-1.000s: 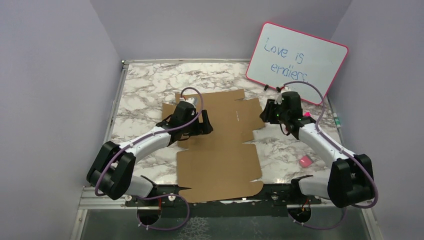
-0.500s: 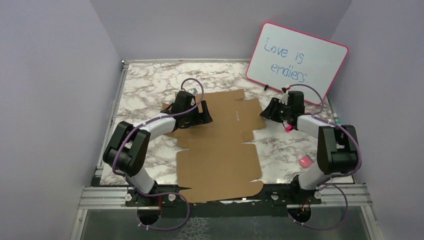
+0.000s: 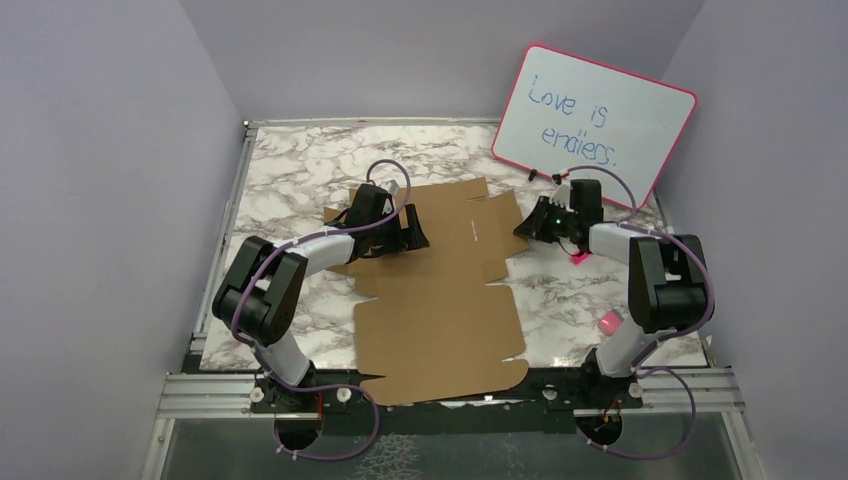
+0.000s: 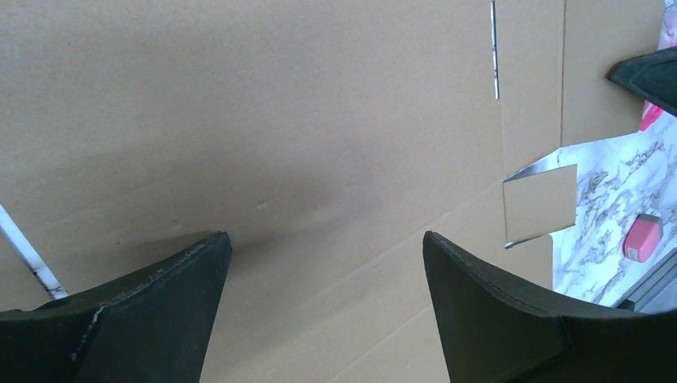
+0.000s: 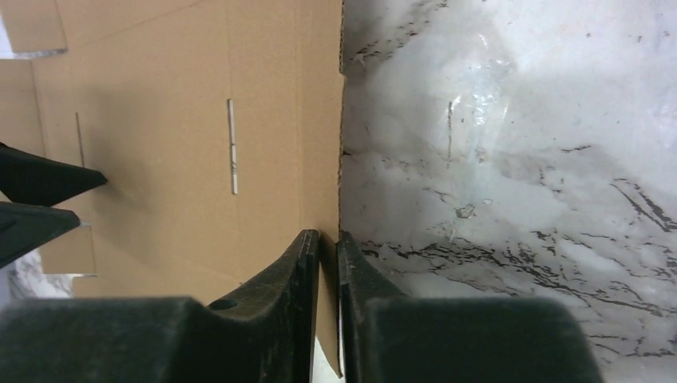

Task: Fold the paper box

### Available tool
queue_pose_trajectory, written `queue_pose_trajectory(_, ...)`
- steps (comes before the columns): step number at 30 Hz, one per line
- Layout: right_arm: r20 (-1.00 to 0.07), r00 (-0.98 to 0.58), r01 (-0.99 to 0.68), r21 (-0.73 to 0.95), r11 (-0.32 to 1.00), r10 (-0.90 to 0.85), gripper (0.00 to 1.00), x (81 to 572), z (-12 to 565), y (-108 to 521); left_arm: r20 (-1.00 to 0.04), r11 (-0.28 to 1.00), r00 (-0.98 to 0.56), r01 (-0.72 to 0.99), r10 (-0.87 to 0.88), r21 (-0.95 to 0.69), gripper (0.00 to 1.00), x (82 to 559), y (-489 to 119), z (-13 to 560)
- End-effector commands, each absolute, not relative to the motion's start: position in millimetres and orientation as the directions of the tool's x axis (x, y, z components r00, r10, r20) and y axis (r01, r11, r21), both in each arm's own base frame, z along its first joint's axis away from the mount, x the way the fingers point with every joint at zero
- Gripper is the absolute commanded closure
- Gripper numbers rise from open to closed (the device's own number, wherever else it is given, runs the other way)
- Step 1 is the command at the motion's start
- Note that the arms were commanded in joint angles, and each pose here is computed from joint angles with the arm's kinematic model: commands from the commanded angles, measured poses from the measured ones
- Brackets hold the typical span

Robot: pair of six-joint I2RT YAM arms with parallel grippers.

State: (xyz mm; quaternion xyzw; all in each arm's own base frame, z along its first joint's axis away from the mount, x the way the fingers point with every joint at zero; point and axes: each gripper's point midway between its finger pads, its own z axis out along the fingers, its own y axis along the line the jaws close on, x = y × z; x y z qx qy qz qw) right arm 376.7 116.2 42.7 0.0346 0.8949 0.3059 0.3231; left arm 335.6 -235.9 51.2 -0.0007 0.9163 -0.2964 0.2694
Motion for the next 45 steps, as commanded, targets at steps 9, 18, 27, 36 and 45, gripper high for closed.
queue_pose_trajectory(9,-0.700,-0.711,-0.200,0.289,0.936,0.065,0.88,383.0,93.6,123.8,-0.447,0.798,-0.879,0.148,-0.165,-0.584,0.09,326.1,-241.7,34.7)
queue_pose_trajectory(18,-0.713,-0.685,-0.169,-0.043,0.985,-0.149,0.88,378.4,102.5,140.4,-0.441,0.790,-0.881,0.143,-0.173,-0.596,0.10,323.4,-242.1,34.4)
queue_pose_trajectory(27,-0.676,-0.634,-0.197,-0.329,0.924,-0.376,0.88,364.8,109.1,180.7,-0.436,0.784,-0.881,0.136,-0.185,-0.606,0.10,322.1,-242.7,31.5)
queue_pose_trajectory(36,-0.615,-0.603,-0.242,-0.466,0.851,-0.508,0.88,345.6,99.3,222.9,-0.431,0.776,-0.881,0.132,-0.193,-0.617,0.10,319.8,-243.4,31.3)
queue_pose_trajectory(45,-0.626,-0.581,-0.259,-0.464,0.847,-0.521,0.85,340.2,104.8,240.2,-0.434,0.769,-0.879,0.133,-0.201,-0.625,0.10,315.3,-242.1,35.7)
